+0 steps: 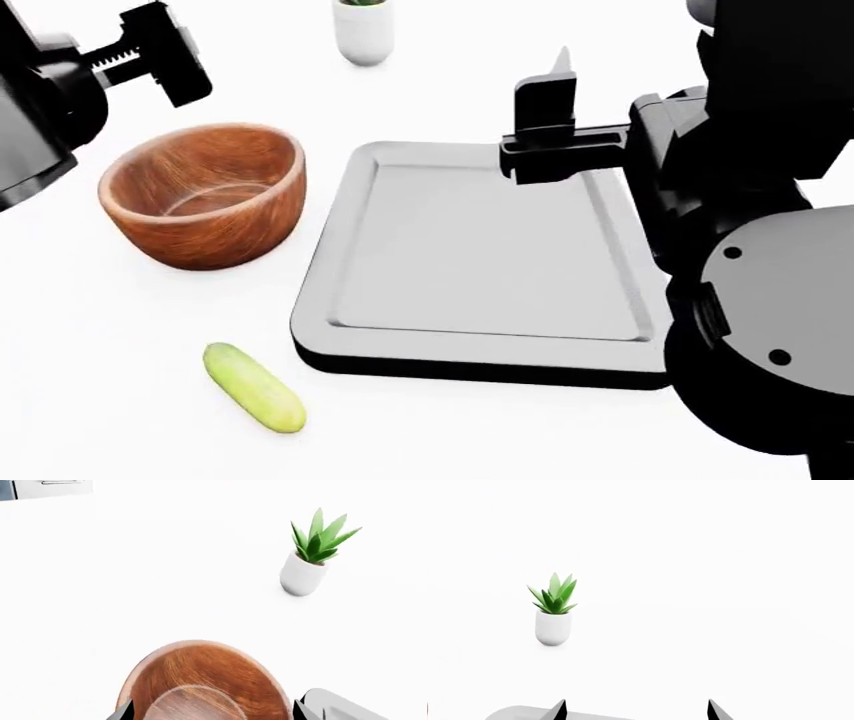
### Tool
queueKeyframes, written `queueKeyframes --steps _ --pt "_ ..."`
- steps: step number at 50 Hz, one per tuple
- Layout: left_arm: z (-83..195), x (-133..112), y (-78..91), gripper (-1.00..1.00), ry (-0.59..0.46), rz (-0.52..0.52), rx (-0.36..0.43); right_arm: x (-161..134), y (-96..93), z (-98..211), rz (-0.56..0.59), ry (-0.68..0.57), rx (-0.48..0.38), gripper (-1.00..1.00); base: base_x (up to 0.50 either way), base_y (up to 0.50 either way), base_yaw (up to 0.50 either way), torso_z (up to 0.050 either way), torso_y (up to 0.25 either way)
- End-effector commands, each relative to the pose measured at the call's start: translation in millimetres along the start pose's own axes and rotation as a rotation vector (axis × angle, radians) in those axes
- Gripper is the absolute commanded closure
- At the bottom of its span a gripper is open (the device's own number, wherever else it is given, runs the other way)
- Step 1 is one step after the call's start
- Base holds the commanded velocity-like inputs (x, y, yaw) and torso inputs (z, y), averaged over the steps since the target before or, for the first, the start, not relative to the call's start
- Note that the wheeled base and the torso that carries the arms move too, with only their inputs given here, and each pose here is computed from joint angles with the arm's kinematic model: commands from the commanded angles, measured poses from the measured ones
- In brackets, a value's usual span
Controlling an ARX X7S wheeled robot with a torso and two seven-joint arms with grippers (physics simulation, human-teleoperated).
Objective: Place the two vegetables and bowl onto the tray for setting up a vegetable dip station.
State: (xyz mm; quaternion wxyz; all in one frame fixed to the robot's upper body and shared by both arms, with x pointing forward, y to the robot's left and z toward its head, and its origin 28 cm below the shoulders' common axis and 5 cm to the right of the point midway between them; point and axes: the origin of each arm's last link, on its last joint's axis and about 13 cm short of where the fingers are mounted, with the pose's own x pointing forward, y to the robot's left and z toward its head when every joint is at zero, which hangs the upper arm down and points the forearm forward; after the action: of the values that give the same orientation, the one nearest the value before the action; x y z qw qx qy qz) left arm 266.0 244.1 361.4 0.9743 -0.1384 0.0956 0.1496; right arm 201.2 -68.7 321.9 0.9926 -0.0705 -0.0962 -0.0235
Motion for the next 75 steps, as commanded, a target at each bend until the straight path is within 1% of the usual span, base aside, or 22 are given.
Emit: queueKeyframes --steps 1,2,4,8,13,19,21,23,25,29,32,34,40,41,51,59,61,66,67,68,71,75 --pt "-6 14 6.8 -1.00 0.143 0.112 -0.107 0 0.5 0 0.001 0.003 -0.001 -1.00 0.00 0.00 0.00 0.000 0.000" --pt "-6 16 7.3 -1.00 0.142 0.150 -0.091 0 0.7 0 0.002 0.003 -0.001 -1.00 0.00 0.00 0.00 0.000 0.000" --pt "-1 15 6.6 -1.00 0.166 0.177 -0.126 1 0.9 -2 0.001 0.007 -0.002 -1.00 0.00 0.00 0.00 0.000 0.000" --pt "2 20 7.8 -1.00 0.191 0.223 -0.157 1 1.0 -3 0.003 0.010 -0.001 -1.00 0.00 0.00 0.00 0.000 0.000" --pt "10 22 11.8 -1.00 0.178 0.274 -0.191 1 1.1 -3 0.003 0.014 0.001 -1.00 0.00 0.00 0.00 0.000 0.000" --pt "6 34 16.2 -1.00 0.232 0.326 -0.217 1 1.7 -4 0.005 0.020 -0.001 -1.00 0.00 0.00 0.00 0.000 0.000" --pt "3 37 15.3 -1.00 0.262 0.319 -0.220 1 1.9 -4 0.006 0.020 0.000 -1.00 0.00 0.00 0.00 0.000 0.000" --pt "-2 40 14.2 -1.00 0.326 0.320 -0.220 1 1.8 -4 0.005 0.022 -0.001 -1.00 0.00 0.00 0.00 0.000 0.000" --pt "-8 43 13.3 -1.00 0.365 0.306 -0.219 1 1.7 -4 0.005 0.022 -0.001 -1.00 0.00 0.00 0.00 0.000 0.000" --pt "-17 49 10.8 -1.00 0.421 0.318 -0.205 1 1.8 -4 0.006 0.022 0.001 -1.00 0.00 0.00 0.00 0.000 0.000" --pt "-19 52 9.1 -1.00 0.439 0.314 -0.217 1 1.7 -4 0.005 0.022 0.001 -1.00 0.00 0.00 0.00 0.000 0.000" --pt "-20 56 9.3 -1.00 0.446 0.337 -0.232 1 2.1 -5 0.007 0.023 0.001 -1.00 0.00 0.00 0.00 0.000 0.000" --pt "-22 68 6.0 -1.00 0.485 0.347 -0.264 2 2.4 -6 0.009 0.024 0.002 -1.00 0.00 0.00 0.00 0.000 0.000" --pt "-23 70 5.6 -1.00 0.481 0.346 -0.256 2 2.4 -6 0.009 0.024 0.002 -1.00 0.00 0.00 0.00 0.000 0.000" --pt "-27 88 -0.8 -1.00 0.532 0.351 -0.302 1 2.4 -6 0.011 0.025 0.003 -1.00 0.00 0.00 0.00 0.000 0.000" --pt "-41 112 1.8 -1.00 0.591 0.377 -0.338 2 2.7 -6 0.012 0.025 0.002 -1.00 0.00 0.00 0.00 0.000 0.000" --pt "-46 118 3.4 -1.00 0.614 0.393 -0.357 2 3.2 -6 0.014 0.025 0.002 -1.00 0.00 0.00 0.00 0.000 0.000" --pt "-59 126 7.7 -1.00 0.649 0.430 -0.367 2 3.3 -6 0.014 0.023 0.001 -1.00 0.00 0.00 0.00 0.000 0.000" --pt "-63 129 9.5 -1.00 0.654 0.442 -0.383 2 3.2 -6 0.014 0.023 0.002 -1.00 0.00 0.00 0.00 0.000 0.000" --pt "-63 129 10.1 1.00 0.646 0.446 -0.388 2 3.1 -6 0.013 0.022 0.001 -1.00 0.00 0.00 0.00 0.000 0.000" --pt "-66 129 14.2 1.00 0.650 0.468 -0.401 1 2.9 -6 0.012 0.022 0.003 -1.00 0.00 0.00 0.00 0.000 0.000" --pt "-58 125 16.1 1.00 0.621 0.480 -0.427 1 3.7 -6 0.015 0.022 0.003 -1.00 0.00 0.00 0.00 0.000 0.000"
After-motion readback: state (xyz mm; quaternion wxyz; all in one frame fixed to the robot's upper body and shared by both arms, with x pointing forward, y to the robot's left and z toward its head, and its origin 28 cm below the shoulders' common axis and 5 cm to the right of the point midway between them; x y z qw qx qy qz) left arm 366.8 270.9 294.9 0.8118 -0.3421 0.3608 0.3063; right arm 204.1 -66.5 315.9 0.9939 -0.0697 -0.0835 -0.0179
